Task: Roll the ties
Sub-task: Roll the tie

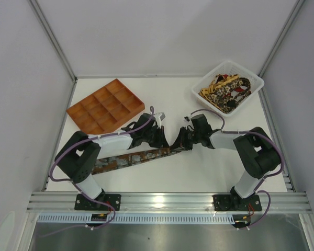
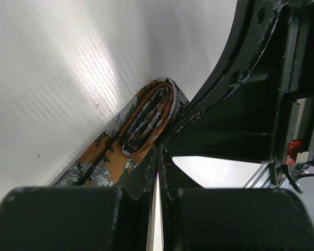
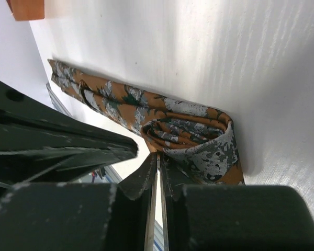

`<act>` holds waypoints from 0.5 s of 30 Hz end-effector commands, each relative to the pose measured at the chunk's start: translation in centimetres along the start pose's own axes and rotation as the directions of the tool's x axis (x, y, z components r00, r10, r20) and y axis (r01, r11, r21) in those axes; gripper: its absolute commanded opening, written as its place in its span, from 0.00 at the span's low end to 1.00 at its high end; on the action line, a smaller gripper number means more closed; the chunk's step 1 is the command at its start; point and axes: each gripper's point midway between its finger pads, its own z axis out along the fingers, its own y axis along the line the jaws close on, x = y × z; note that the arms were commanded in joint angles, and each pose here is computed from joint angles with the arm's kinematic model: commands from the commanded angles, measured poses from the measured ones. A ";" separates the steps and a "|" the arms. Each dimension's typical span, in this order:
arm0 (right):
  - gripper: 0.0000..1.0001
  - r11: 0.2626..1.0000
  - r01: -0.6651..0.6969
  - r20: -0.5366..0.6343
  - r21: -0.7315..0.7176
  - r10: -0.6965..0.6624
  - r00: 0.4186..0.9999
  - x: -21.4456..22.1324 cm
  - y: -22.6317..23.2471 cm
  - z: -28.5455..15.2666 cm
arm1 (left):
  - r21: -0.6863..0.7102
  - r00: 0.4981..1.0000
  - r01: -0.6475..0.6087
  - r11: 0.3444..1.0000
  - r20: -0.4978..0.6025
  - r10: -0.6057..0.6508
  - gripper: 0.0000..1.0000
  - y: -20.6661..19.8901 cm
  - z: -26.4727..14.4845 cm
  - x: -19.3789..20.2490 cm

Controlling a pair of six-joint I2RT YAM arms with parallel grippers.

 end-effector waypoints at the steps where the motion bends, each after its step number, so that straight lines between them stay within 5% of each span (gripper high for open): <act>1: 0.11 0.997 -0.041 0.038 0.062 0.039 0.999 -1.1 0.2 -0.7 | 0.076 1.000 0.014 0.997 0.005 -0.014 0.08 -1.5 0.6 -0.3; 15: 0.23 0.978 -0.039 0.115 0.206 0.015 0.993 -2.3 2.4 -3.0 | 0.078 0.999 0.028 0.997 -0.036 -0.025 0.09 -0.6 2.4 0.2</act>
